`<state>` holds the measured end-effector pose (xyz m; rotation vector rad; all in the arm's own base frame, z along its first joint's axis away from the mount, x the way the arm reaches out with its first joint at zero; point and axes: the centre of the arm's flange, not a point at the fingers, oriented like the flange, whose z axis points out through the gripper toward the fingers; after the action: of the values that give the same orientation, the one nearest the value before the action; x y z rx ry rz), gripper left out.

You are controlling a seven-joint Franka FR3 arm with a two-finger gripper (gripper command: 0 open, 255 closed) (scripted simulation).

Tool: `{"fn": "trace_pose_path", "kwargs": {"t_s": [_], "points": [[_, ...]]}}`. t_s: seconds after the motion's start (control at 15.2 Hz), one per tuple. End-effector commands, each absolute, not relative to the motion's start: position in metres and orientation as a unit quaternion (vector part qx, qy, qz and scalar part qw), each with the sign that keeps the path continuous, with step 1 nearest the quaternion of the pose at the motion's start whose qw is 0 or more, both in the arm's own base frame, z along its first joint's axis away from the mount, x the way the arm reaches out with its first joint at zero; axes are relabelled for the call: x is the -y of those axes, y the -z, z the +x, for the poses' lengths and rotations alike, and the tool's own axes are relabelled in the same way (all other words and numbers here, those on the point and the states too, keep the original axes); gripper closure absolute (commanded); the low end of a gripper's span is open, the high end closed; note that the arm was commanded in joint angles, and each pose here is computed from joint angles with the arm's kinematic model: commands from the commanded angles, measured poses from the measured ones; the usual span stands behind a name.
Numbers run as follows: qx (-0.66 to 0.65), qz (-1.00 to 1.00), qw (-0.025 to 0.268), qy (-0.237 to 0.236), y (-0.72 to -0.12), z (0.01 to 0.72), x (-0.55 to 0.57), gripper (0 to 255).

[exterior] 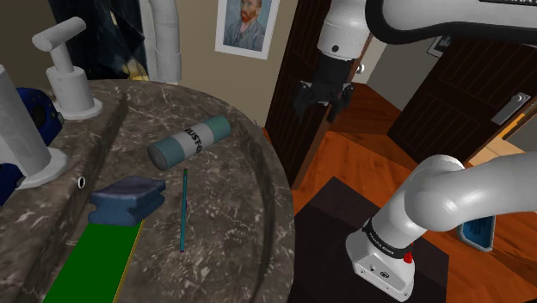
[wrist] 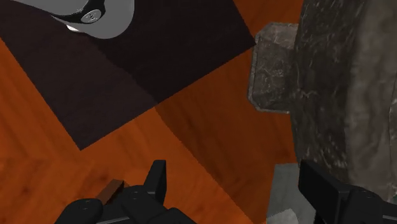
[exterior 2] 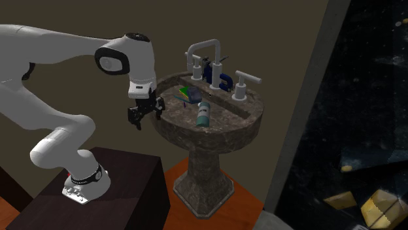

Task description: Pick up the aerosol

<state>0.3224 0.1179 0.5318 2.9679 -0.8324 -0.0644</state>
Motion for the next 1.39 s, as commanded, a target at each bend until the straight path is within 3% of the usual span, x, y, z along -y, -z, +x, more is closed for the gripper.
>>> {"fn": "trace_pose_path", "kwargs": {"t_s": [0.0, 1.32], "points": [[0.303, 0.953, 0.026, 0.02, -0.528, 0.329, -0.139, 0], [0.578, 0.816, 0.001, 0.004, -0.485, 0.5, -0.317, 0]]}}
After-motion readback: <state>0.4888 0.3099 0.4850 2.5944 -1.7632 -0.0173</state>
